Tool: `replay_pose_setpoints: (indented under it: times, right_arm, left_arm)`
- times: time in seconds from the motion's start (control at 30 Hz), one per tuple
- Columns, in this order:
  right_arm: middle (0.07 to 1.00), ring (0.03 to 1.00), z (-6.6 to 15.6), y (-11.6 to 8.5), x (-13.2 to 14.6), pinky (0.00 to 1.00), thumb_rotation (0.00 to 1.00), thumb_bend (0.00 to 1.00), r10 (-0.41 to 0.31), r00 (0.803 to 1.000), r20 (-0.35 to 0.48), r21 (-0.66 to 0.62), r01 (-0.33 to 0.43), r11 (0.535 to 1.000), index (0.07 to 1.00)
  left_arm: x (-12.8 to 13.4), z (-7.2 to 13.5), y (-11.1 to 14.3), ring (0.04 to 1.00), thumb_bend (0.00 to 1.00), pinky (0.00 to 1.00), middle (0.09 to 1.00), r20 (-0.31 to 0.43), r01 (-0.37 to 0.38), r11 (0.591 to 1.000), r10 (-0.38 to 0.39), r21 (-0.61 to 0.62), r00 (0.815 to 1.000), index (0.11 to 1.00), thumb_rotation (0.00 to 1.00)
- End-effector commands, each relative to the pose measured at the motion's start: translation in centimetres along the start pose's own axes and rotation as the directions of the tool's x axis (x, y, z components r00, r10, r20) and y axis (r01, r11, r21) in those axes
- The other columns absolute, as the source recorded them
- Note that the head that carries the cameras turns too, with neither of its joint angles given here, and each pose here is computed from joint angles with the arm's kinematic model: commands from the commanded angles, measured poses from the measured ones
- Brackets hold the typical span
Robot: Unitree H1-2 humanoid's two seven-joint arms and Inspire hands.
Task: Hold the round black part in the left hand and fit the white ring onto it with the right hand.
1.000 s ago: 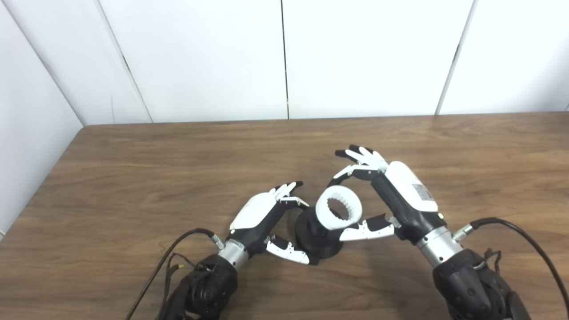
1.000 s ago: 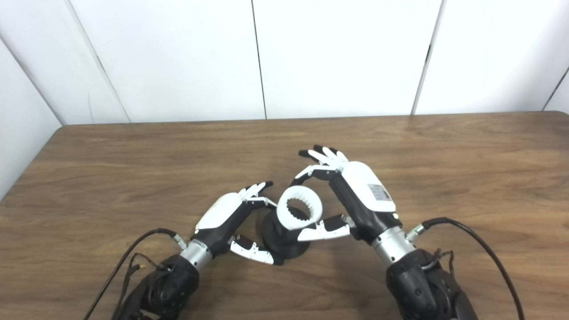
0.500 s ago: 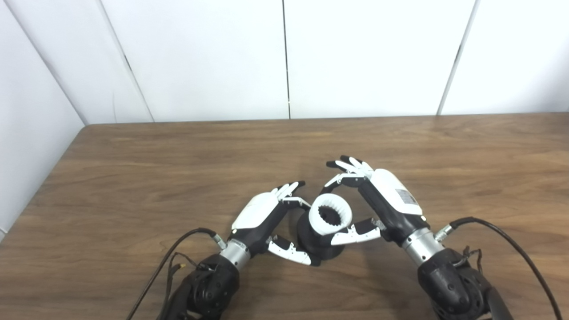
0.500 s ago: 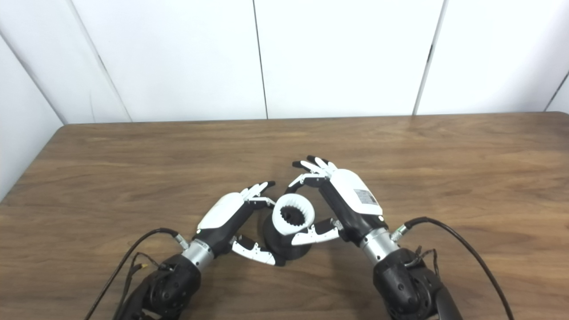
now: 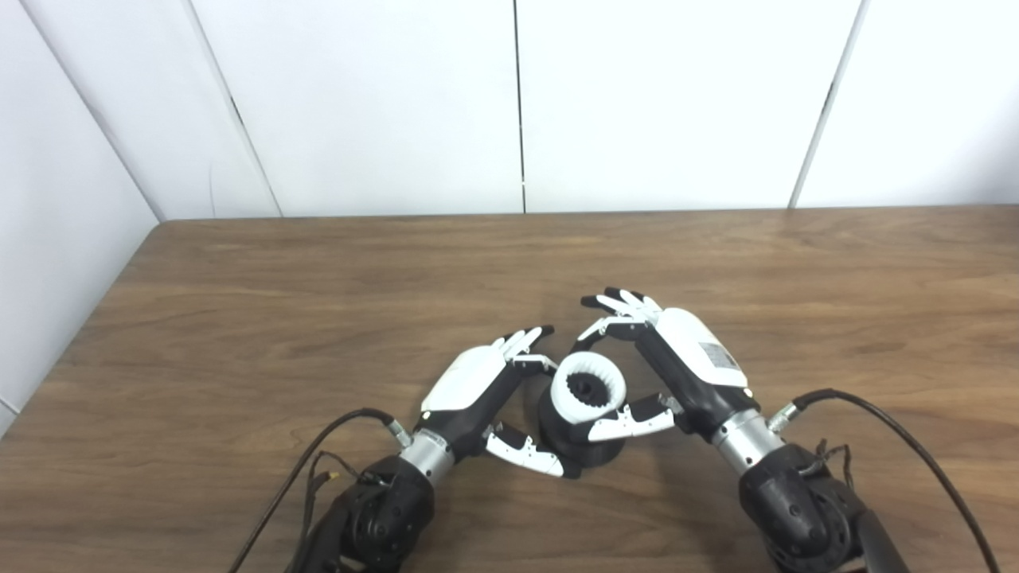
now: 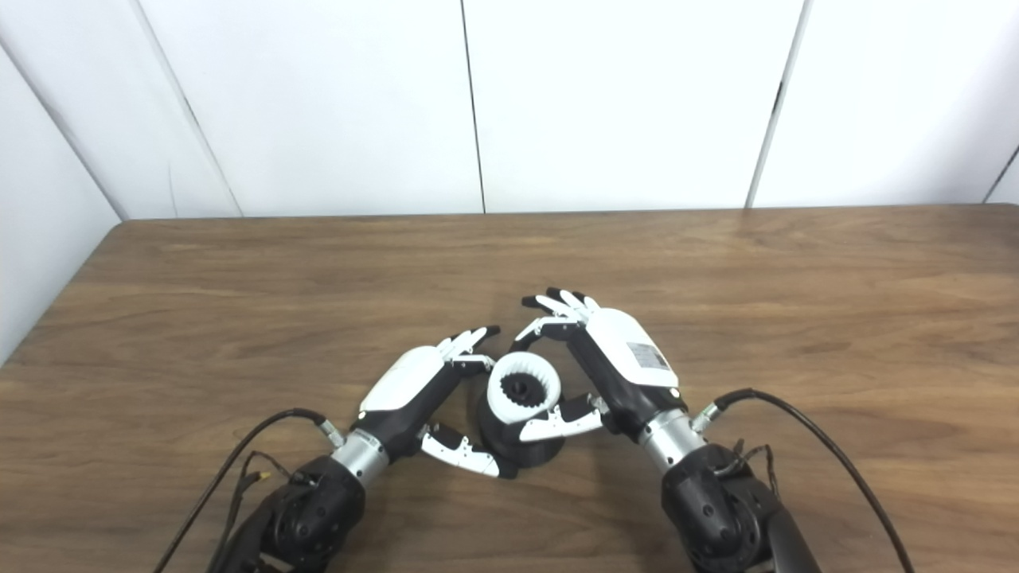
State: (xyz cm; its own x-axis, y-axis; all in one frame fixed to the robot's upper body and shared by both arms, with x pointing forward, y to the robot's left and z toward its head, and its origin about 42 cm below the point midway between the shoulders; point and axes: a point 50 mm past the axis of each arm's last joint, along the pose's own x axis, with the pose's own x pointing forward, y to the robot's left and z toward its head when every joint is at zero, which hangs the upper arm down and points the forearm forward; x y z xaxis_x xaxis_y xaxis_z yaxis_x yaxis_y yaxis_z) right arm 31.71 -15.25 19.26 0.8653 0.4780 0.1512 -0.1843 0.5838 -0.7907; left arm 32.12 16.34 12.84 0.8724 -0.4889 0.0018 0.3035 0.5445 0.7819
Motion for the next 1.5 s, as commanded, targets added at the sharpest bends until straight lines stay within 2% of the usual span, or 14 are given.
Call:
replay_pose_setpoints:
  times: [0.0, 0.37, 0.53, 0.63, 1.0, 1.23, 1.33, 1.47]
  right_arm:
    - [0.898, 0.963, 1.5, -1.1, 1.4, 1.0, 0.3, 0.8, -0.045, 0.996, 0.08, -0.012, 0.046, 0.999, 0.59]
    - [0.901, 0.965, 2.1, -0.6, 1.6, 1.0, 0.31, 0.8, -0.022, 0.995, 0.098, -0.009, 0.023, 1.0, 0.592]
    - [0.906, 0.965, 2.0, -0.6, 1.6, 1.0, 0.33, 0.81, 0.013, 0.997, 0.079, -0.025, -0.011, 1.0, 0.606]
    - [0.925, 0.976, 1.9, -0.7, 1.4, 1.0, 0.38, 0.82, 0.038, 0.997, 0.067, -0.043, -0.035, 0.998, 0.652]
    - [0.982, 0.997, 1.3, -1.8, 0.9, 0.99, 0.41, 0.94, 0.079, 0.997, 0.014, -0.088, -0.077, 0.993, 0.888]
    - [0.999, 1.0, 1.1, -2.0, 0.7, 1.0, 0.41, 0.96, 0.09, 0.996, 0.005, -0.093, -0.089, 0.992, 0.946]
    - [1.0, 1.0, 1.0, -2.1, 0.6, 1.0, 0.41, 0.98, 0.102, 0.995, -0.005, -0.095, -0.102, 0.99, 0.971]
    - [1.0, 1.0, 0.7, -2.8, 0.4, 1.0, 0.43, 1.0, 0.149, 0.987, -0.057, -0.114, -0.155, 0.981, 0.999]
  left_arm:
    - [0.5, 1.3, 1.1, 1.0, 0.98, 1.0, 1.0, 0.057, -0.032, 0.999, 0.031, 0.028, 0.998, 0.622, 0.41]
    - [0.6, 1.4, 1.0, 1.0, 1.0, 1.0, 1.0, 0.061, -0.041, 0.999, 0.039, 0.024, 0.997, 0.624, 0.42]
    - [0.6, 1.4, 1.1, 1.0, 1.0, 1.0, 1.0, 0.054, -0.035, 0.999, 0.034, 0.019, 0.998, 0.622, 0.41]
    - [0.6, 1.4, 1.2, 1.0, 1.0, 1.0, 1.0, 0.051, -0.03, 0.999, 0.029, 0.011, 0.998, 0.616, 0.4]
    - [0.6, 1.3, 1.7, 1.0, 0.97, 1.0, 1.0, 0.048, -0.03, 0.999, 0.03, 0.013, 0.998, 0.617, 0.39]
    - [0.5, 1.3, 2.0, 1.0, 0.97, 1.0, 1.0, 0.045, -0.027, 1.0, 0.026, 0.012, 0.999, 0.62, 0.36]
    - [0.5, 1.3, 2.1, 1.0, 0.97, 1.0, 1.0, 0.047, -0.026, 1.0, 0.025, 0.014, 0.999, 0.623, 0.38]
    - [0.4, 1.3, 2.2, 1.0, 0.97, 1.0, 1.0, 0.04, -0.029, 1.0, 0.029, 0.01, 0.999, 0.623, 0.37]
